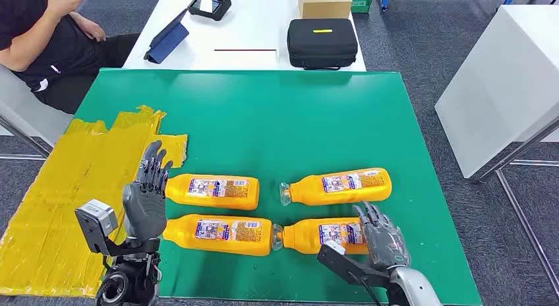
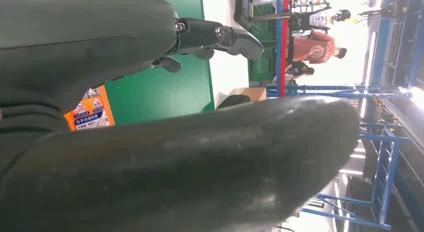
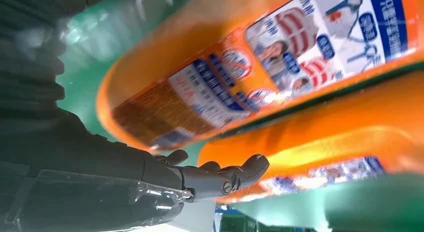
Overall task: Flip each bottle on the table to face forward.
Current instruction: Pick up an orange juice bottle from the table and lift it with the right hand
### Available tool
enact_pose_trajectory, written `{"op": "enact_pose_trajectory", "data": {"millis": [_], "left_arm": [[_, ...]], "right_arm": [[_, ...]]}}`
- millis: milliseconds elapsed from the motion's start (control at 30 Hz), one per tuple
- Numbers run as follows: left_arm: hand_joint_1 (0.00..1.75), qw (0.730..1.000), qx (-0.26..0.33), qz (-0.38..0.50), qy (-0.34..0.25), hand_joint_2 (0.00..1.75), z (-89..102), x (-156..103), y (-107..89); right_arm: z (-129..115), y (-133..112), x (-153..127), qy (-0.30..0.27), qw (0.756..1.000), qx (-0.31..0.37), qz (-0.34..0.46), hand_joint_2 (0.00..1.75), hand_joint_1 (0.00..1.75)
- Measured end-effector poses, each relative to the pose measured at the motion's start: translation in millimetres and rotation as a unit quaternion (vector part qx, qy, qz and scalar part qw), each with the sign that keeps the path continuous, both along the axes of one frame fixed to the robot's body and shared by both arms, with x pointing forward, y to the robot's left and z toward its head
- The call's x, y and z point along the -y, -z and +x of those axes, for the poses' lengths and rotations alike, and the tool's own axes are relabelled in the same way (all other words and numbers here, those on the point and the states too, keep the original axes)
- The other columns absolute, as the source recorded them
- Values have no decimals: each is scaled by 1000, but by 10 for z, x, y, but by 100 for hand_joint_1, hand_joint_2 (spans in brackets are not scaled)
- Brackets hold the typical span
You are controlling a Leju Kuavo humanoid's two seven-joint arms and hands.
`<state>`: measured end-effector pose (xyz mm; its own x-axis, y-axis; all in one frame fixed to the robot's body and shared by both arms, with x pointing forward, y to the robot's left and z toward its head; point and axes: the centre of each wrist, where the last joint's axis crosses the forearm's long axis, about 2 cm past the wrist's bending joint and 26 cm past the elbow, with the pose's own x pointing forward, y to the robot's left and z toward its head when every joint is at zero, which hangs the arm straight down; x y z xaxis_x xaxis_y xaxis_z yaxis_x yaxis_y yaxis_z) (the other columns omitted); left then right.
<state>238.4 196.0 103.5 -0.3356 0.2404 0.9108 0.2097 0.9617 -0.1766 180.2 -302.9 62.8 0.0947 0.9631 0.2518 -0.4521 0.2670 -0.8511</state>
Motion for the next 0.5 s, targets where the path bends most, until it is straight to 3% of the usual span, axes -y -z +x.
{"op": "enact_pose_trajectory", "data": {"millis": [167, 200, 300, 333, 500], "left_arm": [[0, 1000, -1, -2, -1, 0, 1, 10, 0], [0, 1000, -1, -3, -1, 0, 3, 13, 0], [0, 1000, -1, -4, -1, 0, 21, 19, -1], [0, 1000, -2, -5, -2, 0, 31, 22, -2], [0, 1000, -9, -16, -13, 0, 51, 25, 22]], "right_arm": [[57, 54, -16, -1, 1000, -7, 0, 175, 0], [74, 70, -23, -2, 1000, -9, 0, 175, 21], [150, 144, -59, -14, 1000, -25, -2, 175, 151], [175, 177, -71, -20, 999, -33, -2, 175, 174], [295, 306, -79, -52, 997, -65, -2, 175, 175]]}}
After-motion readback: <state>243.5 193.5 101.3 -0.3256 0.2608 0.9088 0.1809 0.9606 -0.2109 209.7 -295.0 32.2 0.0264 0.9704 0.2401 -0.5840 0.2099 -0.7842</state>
